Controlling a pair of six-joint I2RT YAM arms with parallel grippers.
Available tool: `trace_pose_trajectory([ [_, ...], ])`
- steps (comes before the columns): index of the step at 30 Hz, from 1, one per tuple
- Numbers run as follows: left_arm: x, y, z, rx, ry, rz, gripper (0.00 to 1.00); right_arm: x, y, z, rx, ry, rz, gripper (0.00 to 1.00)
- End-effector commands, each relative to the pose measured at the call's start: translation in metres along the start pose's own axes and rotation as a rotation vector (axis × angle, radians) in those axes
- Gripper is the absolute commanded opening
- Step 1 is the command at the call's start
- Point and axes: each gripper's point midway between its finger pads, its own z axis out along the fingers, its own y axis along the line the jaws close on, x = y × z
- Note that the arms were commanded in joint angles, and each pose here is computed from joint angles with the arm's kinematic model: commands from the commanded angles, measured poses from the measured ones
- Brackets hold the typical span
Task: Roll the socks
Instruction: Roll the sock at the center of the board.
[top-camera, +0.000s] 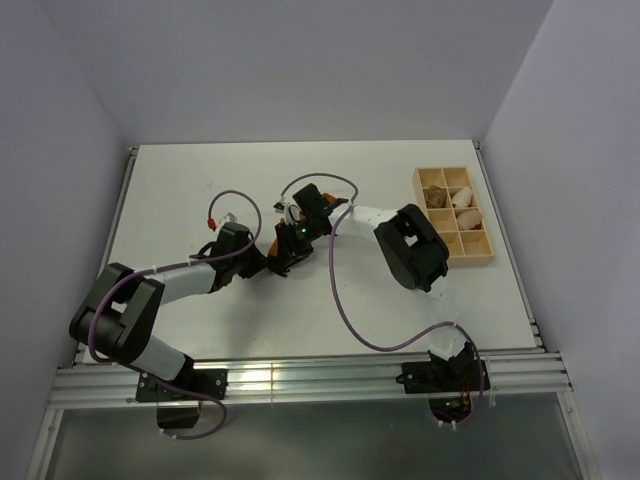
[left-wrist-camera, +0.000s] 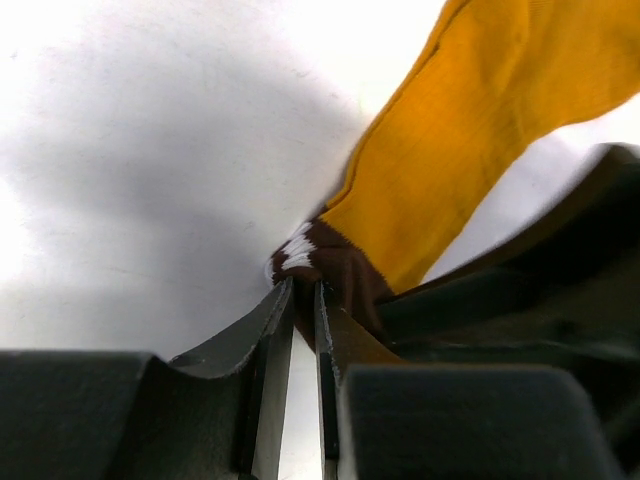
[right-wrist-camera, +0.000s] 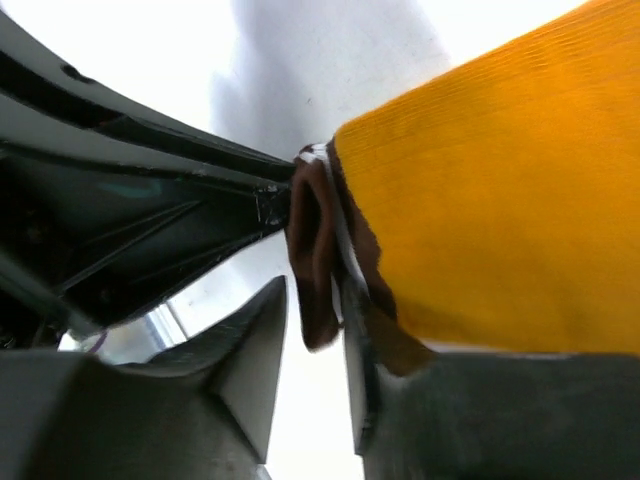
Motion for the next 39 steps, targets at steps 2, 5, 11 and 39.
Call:
trace_pose_trajectory([
  [2,0.003,0.031,-0.007,-0.127,-0.020,0.007,0.20,-0.024,0.009,-0.039,0.133,-0.127,-0.118,0.43],
  [5,0.003,0.036,-0.012,-0.150,-0.020,0.011,0.20,-0.029,0.015,-0.058,0.185,-0.199,-0.200,0.48],
  [11,0.000,0.029,-0.011,-0.142,-0.015,0.021,0.20,-0.023,0.020,-0.069,0.305,-0.355,-0.465,0.57],
  [39,-0.011,0.004,-0.022,-0.074,-0.029,-0.001,0.20,-0.010,0.035,-0.011,0.363,-0.479,-0.806,0.64],
])
